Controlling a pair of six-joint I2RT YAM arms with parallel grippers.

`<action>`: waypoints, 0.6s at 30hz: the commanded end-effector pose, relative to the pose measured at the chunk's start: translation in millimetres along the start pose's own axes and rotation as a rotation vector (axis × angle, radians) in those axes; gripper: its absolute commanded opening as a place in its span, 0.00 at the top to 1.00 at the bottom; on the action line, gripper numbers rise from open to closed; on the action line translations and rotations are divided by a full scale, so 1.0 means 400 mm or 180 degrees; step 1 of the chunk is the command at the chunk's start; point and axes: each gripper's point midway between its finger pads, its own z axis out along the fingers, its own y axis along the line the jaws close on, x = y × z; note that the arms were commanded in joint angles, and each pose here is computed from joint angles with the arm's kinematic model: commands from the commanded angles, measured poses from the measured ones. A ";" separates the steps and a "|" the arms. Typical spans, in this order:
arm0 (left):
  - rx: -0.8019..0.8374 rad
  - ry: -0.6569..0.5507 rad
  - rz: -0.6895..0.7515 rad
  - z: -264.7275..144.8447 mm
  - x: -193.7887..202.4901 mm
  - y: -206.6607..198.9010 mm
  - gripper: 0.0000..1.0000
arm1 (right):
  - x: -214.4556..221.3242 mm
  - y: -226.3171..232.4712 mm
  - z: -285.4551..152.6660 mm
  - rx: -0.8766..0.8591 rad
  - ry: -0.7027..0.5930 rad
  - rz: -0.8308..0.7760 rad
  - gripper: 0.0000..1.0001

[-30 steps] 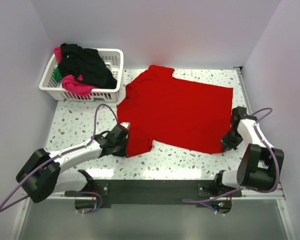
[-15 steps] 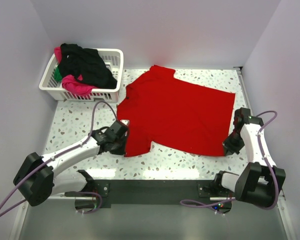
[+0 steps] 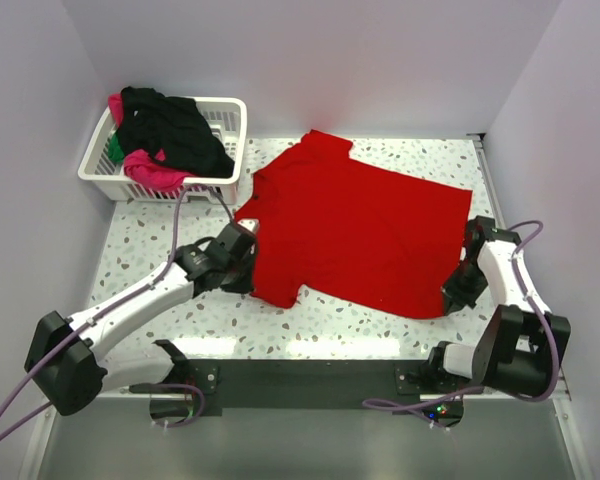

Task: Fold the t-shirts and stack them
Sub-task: Fold the tshirt

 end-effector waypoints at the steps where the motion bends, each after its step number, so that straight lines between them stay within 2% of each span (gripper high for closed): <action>1: -0.0032 -0.0295 -0.0013 -0.026 -0.100 -0.013 1.00 | -0.050 0.040 -0.009 -0.0146 -0.0103 -0.0149 1.00; 10: -0.0012 -0.0628 0.0129 -0.006 -0.298 -0.054 1.00 | -0.111 0.099 0.010 -0.0232 0.0053 -0.0391 1.00; 18: 0.0023 -0.0705 0.0347 0.064 -0.434 -0.112 1.00 | -0.196 0.144 0.010 -0.0209 0.0072 -0.0569 1.00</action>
